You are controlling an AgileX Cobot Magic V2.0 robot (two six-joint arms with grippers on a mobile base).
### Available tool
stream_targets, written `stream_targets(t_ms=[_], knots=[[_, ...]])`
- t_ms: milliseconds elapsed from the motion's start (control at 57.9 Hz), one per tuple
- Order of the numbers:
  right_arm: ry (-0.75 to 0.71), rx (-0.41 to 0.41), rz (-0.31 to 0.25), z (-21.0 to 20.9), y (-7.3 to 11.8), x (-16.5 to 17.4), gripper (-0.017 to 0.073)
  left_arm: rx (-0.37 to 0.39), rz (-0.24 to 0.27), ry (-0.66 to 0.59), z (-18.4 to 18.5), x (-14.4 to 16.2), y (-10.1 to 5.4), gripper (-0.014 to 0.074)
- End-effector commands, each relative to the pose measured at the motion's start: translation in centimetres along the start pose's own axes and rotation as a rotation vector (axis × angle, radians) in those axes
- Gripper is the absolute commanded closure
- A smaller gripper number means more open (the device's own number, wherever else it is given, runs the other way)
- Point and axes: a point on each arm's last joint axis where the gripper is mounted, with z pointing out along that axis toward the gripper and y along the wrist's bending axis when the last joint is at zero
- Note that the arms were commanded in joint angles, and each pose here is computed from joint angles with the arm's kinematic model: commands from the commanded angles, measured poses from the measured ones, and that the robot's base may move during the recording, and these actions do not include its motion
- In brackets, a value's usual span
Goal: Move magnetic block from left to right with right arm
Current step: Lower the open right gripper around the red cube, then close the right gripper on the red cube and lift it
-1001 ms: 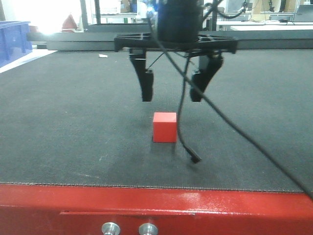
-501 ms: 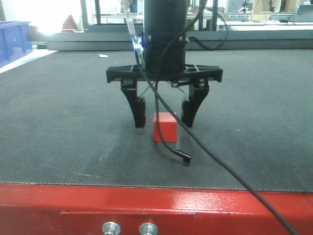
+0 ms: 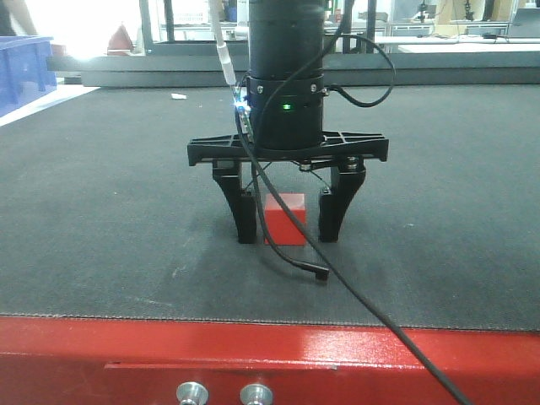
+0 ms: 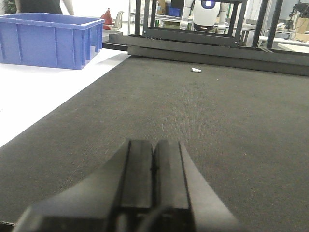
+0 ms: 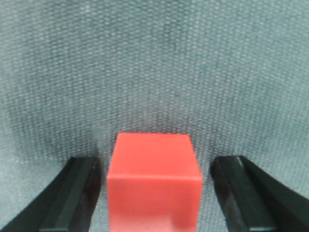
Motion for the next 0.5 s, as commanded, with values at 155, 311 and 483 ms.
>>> stream_targets(t_ms=[155, 311, 483], knots=[[-0.044, -0.039, 0.0, -4.39, -0.45, 0.57, 0.0076, 0.008, -0.011, -0.094, -0.09, -0.65, -0.03, 0.0711], [-0.046, -0.041, 0.004, -4.35, -0.42, 0.53, 0.0189, 0.008, -0.011, -0.094, -0.09, -0.65, -0.03, 0.0711], [-0.046, -0.041, 0.004, -4.35, -0.42, 0.53, 0.0281, 0.008, -0.011, -0.094, -0.09, -0.65, -0.03, 0.0711]])
